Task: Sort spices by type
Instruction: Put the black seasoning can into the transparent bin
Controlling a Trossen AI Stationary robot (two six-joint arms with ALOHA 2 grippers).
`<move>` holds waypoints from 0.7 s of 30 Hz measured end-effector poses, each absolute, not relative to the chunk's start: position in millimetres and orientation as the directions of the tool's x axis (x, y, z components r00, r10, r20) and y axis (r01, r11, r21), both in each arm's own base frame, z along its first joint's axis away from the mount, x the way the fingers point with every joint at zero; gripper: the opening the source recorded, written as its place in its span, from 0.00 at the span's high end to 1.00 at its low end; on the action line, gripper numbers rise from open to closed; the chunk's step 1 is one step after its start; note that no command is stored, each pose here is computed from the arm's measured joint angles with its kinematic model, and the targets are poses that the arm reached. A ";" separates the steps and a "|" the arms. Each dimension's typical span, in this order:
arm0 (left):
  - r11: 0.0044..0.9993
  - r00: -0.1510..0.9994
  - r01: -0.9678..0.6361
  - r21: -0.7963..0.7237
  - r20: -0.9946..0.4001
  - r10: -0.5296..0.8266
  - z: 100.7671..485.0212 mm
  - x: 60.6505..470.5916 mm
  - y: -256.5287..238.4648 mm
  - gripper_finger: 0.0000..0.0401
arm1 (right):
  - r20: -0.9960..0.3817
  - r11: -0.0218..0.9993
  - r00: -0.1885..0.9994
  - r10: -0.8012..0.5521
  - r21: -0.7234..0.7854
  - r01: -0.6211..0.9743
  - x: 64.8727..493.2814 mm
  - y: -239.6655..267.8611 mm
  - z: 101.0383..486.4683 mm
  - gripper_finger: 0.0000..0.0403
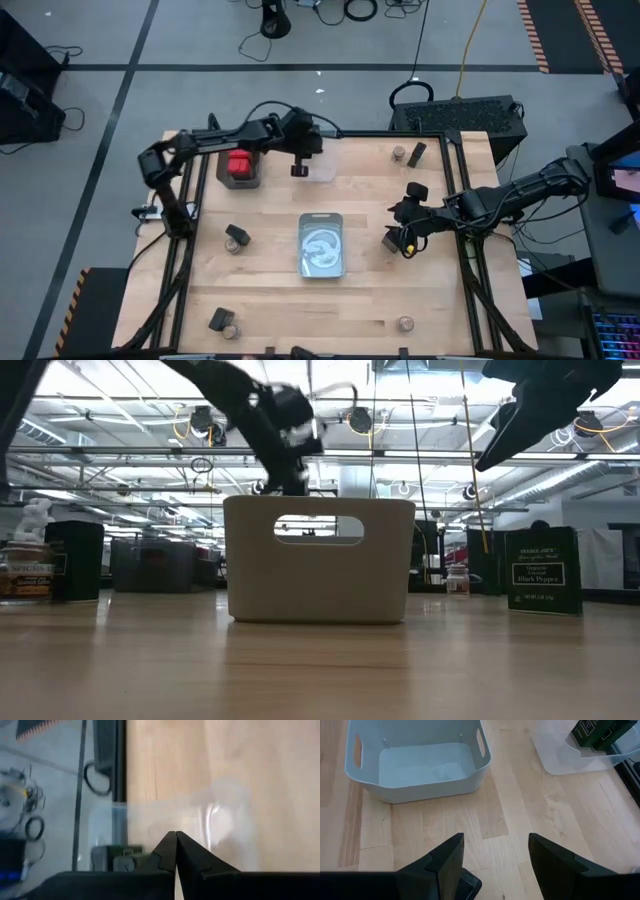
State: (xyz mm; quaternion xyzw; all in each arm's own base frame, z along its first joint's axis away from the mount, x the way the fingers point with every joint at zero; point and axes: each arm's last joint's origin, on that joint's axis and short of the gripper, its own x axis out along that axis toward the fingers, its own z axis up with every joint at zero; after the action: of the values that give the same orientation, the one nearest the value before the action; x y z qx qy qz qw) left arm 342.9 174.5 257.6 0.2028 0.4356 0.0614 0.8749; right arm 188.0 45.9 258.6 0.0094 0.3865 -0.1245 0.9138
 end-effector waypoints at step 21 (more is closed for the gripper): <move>0.983 0.572 -0.028 -0.180 -0.809 -0.132 363.6 228.1 37.2 0.98 | -0.614 0.964 0.767 -0.186 0.038 0.265 199.6 49.9 267.6 0.49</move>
State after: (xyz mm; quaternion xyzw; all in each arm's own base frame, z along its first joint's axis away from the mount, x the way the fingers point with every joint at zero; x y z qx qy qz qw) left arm 228.1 37.2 363.6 -0.0867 0.4615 -0.0297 0.8824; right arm 199.6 49.9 267.6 0.0613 0.3193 -0.1203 0.9380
